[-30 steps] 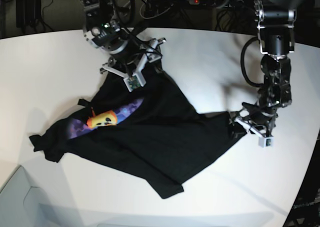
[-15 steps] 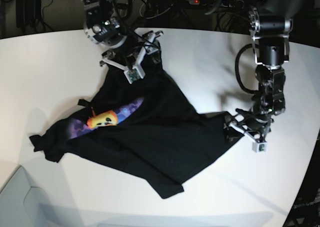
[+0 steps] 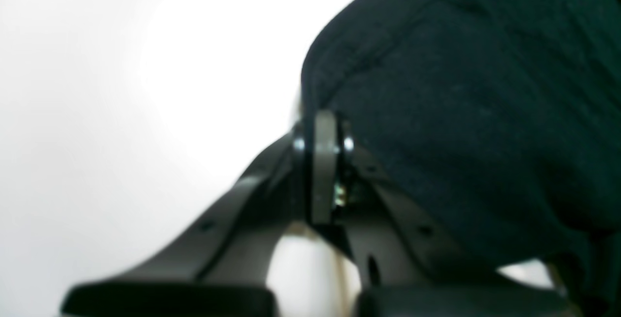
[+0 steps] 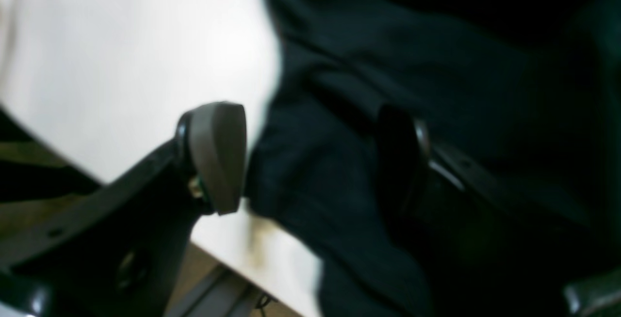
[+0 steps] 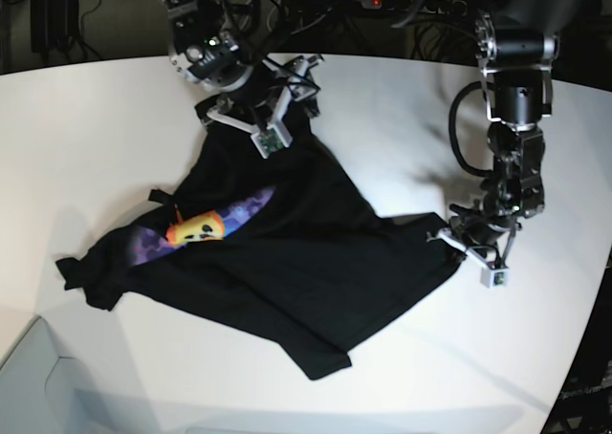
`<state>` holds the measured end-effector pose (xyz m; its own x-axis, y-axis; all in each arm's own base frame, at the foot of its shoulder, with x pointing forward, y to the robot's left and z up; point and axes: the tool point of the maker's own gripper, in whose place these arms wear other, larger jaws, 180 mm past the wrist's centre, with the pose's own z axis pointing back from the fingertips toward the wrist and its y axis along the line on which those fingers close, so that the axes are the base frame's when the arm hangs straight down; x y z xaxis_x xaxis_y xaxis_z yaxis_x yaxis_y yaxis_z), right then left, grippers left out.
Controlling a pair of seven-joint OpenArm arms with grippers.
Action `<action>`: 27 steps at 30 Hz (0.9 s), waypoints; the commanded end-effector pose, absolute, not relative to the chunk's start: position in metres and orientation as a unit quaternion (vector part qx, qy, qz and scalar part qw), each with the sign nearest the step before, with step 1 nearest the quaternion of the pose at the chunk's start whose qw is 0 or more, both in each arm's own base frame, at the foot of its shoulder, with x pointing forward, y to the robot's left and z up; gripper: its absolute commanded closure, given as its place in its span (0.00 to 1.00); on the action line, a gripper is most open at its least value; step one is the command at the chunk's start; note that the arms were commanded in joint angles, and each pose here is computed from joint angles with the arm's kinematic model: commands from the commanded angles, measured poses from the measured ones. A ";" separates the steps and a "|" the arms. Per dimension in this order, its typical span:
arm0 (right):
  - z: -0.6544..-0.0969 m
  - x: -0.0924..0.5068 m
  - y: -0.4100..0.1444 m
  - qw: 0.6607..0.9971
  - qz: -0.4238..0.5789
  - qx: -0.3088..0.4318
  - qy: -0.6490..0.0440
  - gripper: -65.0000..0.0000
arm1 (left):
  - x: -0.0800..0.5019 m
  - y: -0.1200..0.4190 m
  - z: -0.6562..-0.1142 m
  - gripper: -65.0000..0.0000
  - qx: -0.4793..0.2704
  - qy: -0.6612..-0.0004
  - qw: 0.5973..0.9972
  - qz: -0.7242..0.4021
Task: Layout the t-shirt on the table in an organized manner, then fold the t-shirt properly
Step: 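Grasp the shirt hem corners with both grippers, then lift the shirt high with both grippers and shake it out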
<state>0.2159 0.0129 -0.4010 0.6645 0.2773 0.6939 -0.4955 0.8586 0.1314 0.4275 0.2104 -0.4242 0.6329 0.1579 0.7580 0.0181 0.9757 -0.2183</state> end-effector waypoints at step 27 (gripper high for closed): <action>-0.425 0.215 0.003 0.894 0.225 0.155 -0.354 0.91 | 0.419 0.253 -0.398 1.00 -0.075 -0.466 0.879 0.060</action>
